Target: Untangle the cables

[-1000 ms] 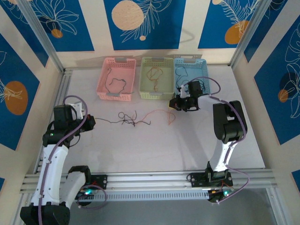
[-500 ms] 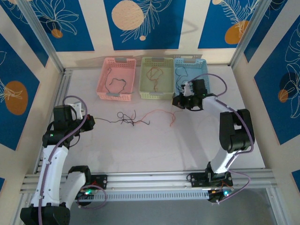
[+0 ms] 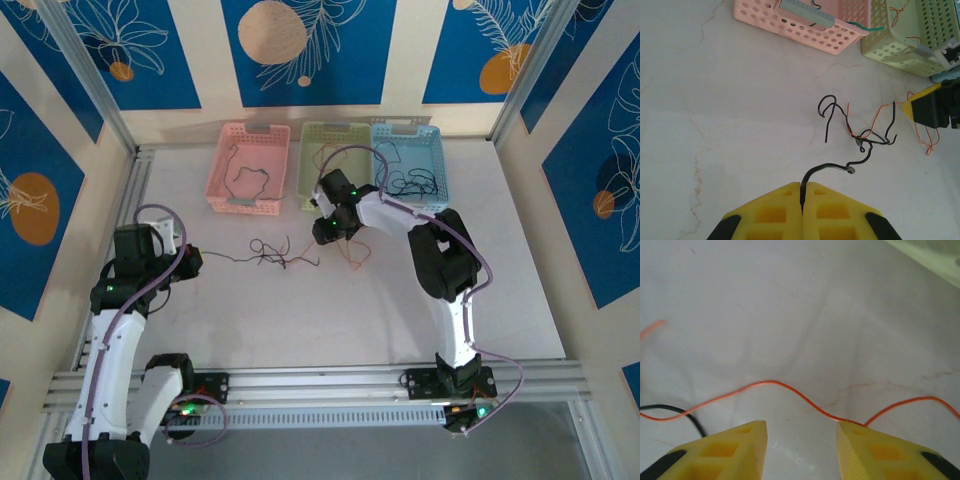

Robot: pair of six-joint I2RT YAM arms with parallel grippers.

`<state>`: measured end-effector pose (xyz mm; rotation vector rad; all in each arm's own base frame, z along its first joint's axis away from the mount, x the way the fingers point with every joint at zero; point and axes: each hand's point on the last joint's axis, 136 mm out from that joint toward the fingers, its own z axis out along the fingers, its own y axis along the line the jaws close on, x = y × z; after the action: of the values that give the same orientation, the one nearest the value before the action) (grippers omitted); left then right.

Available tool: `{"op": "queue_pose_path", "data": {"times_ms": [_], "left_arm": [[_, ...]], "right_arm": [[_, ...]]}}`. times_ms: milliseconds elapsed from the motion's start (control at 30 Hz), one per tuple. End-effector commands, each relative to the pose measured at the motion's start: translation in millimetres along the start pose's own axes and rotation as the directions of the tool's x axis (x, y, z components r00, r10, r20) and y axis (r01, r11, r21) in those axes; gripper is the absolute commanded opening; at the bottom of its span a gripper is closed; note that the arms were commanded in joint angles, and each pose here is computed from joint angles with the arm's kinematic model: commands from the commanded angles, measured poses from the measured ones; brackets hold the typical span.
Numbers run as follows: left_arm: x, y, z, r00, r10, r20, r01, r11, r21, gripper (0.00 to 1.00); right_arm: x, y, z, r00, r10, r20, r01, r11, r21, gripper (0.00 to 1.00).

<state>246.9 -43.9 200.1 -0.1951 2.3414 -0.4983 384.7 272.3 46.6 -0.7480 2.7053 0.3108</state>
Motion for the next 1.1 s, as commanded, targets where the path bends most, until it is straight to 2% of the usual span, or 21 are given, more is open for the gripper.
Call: {"op": "queue_pose_path", "data": {"times_ms": [0,167,600,733,933,1067], "left_arm": [[-7.0,-3.0,-5.5,1.0,0.016,0.023,-0.017,1.0,0.007,0.0],[-6.7,-3.3,-5.2,1.0,0.016,0.021,-0.017,1.0,0.009,0.0],[-7.0,-3.2,-5.2,1.0,0.015,0.022,-0.016,1.0,0.008,0.0],[-6.9,-3.2,-5.0,1.0,0.015,0.021,-0.016,1.0,0.009,0.0],[-6.9,-3.3,-4.7,1.0,0.014,0.02,-0.015,1.0,0.01,0.0],[-7.2,-3.2,-5.0,1.0,0.014,0.021,-0.014,1.0,0.008,0.0]], "right_arm": [[4.8,-11.3,-3.3,0.996,-0.074,-0.041,0.077,0.994,0.08,0.43],[3.7,-23.2,0.5,0.992,-0.1,-0.071,0.109,0.983,0.149,0.45],[20.5,-28.1,21.4,0.985,-0.077,-0.153,0.098,0.986,0.137,0.46],[27.7,-24.5,21.9,0.984,-0.058,-0.169,0.075,0.992,0.1,0.35],[23.1,-20.4,9.2,0.991,-0.054,-0.124,0.068,0.992,0.111,0.03],[5.0,-13.6,-25.1,0.999,-0.045,-0.011,0.046,0.993,0.113,0.0]]}}
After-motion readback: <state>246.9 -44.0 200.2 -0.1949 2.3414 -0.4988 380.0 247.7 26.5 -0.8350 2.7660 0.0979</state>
